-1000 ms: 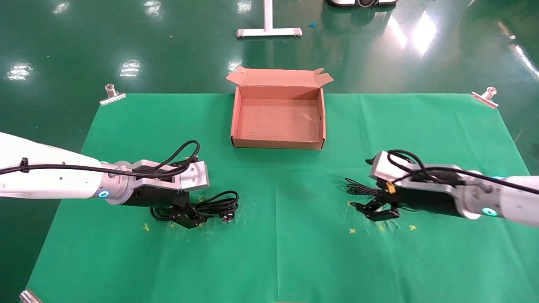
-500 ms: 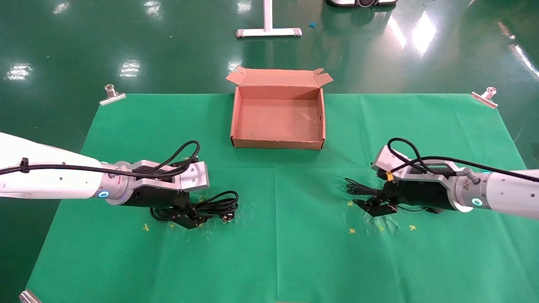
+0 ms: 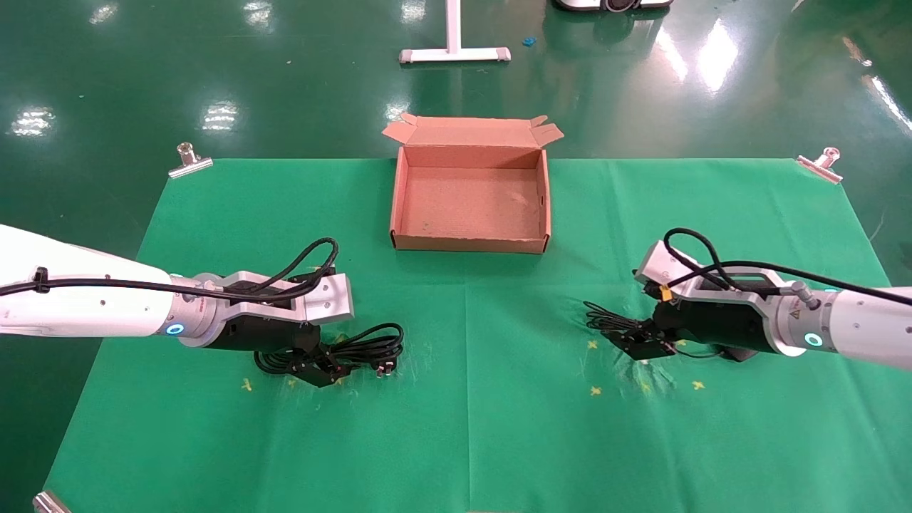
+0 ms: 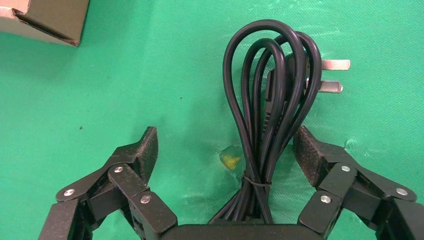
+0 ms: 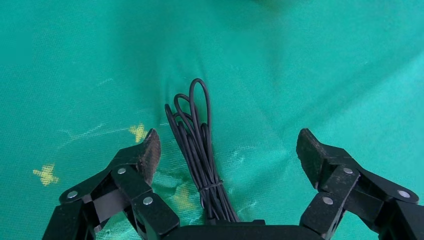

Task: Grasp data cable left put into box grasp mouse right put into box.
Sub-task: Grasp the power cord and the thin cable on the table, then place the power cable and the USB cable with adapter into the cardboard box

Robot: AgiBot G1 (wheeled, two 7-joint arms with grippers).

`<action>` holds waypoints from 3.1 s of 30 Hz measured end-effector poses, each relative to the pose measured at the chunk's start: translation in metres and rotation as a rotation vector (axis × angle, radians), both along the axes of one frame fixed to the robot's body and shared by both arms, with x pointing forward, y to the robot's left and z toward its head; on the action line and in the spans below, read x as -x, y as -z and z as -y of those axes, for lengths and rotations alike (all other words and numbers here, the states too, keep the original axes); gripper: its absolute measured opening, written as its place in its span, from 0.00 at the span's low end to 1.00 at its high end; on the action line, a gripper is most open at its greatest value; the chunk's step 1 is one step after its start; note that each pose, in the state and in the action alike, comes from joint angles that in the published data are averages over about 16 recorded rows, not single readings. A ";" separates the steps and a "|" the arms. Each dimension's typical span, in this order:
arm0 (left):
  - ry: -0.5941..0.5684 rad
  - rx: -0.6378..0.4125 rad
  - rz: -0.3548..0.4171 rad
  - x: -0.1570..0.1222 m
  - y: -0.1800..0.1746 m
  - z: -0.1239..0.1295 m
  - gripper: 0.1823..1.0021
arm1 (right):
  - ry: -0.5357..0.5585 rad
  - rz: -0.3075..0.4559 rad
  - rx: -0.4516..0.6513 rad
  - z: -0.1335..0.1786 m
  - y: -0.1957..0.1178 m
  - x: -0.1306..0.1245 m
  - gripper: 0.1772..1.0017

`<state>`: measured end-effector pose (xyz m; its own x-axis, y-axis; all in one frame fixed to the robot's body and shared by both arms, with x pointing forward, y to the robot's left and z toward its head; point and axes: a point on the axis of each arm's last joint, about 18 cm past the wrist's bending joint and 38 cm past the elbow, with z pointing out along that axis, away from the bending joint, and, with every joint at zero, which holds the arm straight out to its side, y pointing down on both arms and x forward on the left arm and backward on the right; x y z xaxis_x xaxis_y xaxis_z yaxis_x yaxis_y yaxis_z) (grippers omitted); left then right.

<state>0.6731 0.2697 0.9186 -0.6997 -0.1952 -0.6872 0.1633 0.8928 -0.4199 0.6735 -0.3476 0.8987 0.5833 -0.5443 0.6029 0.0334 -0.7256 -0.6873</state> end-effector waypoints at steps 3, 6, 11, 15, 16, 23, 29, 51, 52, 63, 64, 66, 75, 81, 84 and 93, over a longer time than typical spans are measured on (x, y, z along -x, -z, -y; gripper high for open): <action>0.000 0.000 0.000 0.000 0.000 0.000 0.96 | -0.001 -0.001 -0.001 0.000 0.000 0.000 0.96; 0.000 0.000 0.000 0.000 0.000 0.000 0.93 | -0.002 -0.001 -0.002 0.000 0.000 0.001 0.93; 0.000 0.000 0.000 0.000 0.000 0.000 0.85 | -0.004 -0.002 -0.003 -0.001 0.000 0.001 0.86; 0.001 0.000 0.000 0.000 0.000 0.000 0.78 | -0.005 -0.003 -0.003 -0.001 0.000 0.001 0.78; 0.001 0.001 0.000 0.000 0.000 0.000 0.75 | -0.005 -0.003 -0.004 -0.001 0.000 0.001 0.76; 0.003 0.003 0.000 0.000 0.000 0.001 0.56 | -0.006 -0.004 -0.004 -0.001 0.000 0.002 0.56; 0.004 0.004 0.000 0.000 0.000 0.001 0.39 | -0.006 -0.004 -0.004 -0.001 0.000 0.002 0.39; 0.032 0.011 0.037 0.003 -0.024 0.007 0.13 | 0.000 0.074 -0.024 0.006 -0.034 0.004 0.05; 0.039 0.012 0.048 0.003 -0.030 0.009 0.13 | 0.002 0.090 -0.027 0.008 -0.041 0.005 0.05; 0.143 -0.029 0.267 -0.024 -0.108 0.058 0.13 | 0.034 0.300 -0.070 0.035 -0.131 0.021 0.04; 0.148 -0.036 0.291 -0.029 -0.113 0.064 0.13 | 0.038 0.314 -0.073 0.038 -0.137 0.024 0.04; 0.156 -0.051 0.338 -0.040 -0.120 0.076 0.12 | 0.047 0.340 -0.078 0.044 -0.148 0.028 0.04; 0.169 -0.103 0.483 -0.077 -0.112 0.114 0.12 | 0.096 0.407 -0.088 0.078 -0.176 0.054 0.04; 0.185 -0.077 0.524 -0.082 -0.099 0.129 0.12 | 0.126 0.426 -0.088 0.094 -0.182 0.067 0.04; 0.202 -0.063 0.531 -0.081 -0.094 0.138 0.12 | 0.134 0.431 -0.089 0.097 -0.184 0.070 0.04; 0.228 -0.037 0.534 -0.078 -0.086 0.155 0.12 | 0.127 0.439 -0.093 0.090 -0.185 0.070 0.04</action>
<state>0.7511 0.1148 1.0050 -0.2758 -0.0497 -0.9599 0.5335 0.8228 -0.1959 0.6036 -0.4377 1.0840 0.2093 -0.6586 0.7228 0.2502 -0.6785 -0.6907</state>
